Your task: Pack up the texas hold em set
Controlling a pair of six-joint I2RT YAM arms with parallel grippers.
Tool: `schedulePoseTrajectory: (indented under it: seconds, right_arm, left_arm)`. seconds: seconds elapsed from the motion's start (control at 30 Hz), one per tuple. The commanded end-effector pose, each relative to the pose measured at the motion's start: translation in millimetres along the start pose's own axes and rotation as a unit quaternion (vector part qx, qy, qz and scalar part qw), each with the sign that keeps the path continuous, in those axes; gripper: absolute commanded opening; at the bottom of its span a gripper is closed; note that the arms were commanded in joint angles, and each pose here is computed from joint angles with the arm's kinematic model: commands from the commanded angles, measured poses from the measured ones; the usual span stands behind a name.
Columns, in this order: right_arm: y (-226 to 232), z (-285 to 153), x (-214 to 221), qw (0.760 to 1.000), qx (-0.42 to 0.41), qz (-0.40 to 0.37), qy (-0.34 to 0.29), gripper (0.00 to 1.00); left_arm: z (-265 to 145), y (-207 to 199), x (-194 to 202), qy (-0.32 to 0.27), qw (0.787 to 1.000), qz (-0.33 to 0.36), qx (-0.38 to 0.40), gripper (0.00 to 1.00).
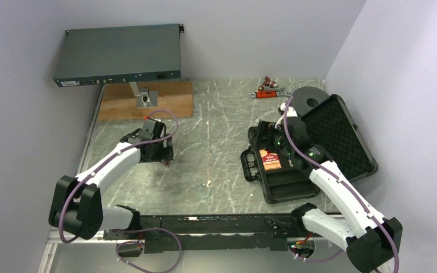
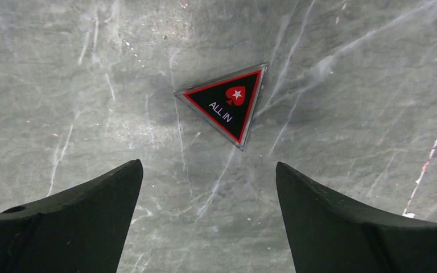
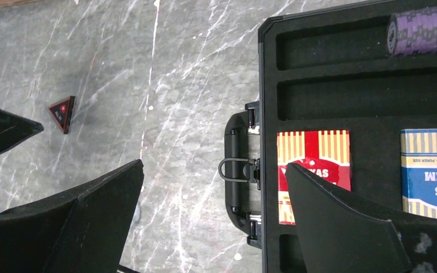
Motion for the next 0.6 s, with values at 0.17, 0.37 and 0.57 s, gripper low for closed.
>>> schedulePoseTrajectory:
  seconds: [0.17,0.37,0.57]
  right_arm:
    - [11.1,-5.4,3.0,0.999,-0.043,0.000,-0.002,1.00]
    - [8.8,-7.1,6.6,0.999,-0.043,-0.012,0.000,1.00]
    - [8.9,-5.7,9.2,0.999,-0.047,-0.015,0.004,1.00]
  left_arm:
    - [26.3,-14.8,-5.7,0.026,1.000,0.005,0.016,0.89]
    - [36.5,-12.0,-5.7,0.035,0.999,0.008,0.010,0.93]
    - [42.6,-5.5,-12.0,0.031,0.999,0.008,0.000,0.92]
Point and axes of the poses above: each gripper's point midway between its finger pads, its own z axis out along the fingers, its own y axis along the line the jaws close on, x = y × z, the point moved 3 cm from there along -z, back along the fingers, and after that the axes turned 3 degrees about -z, right-handed, at the moved point
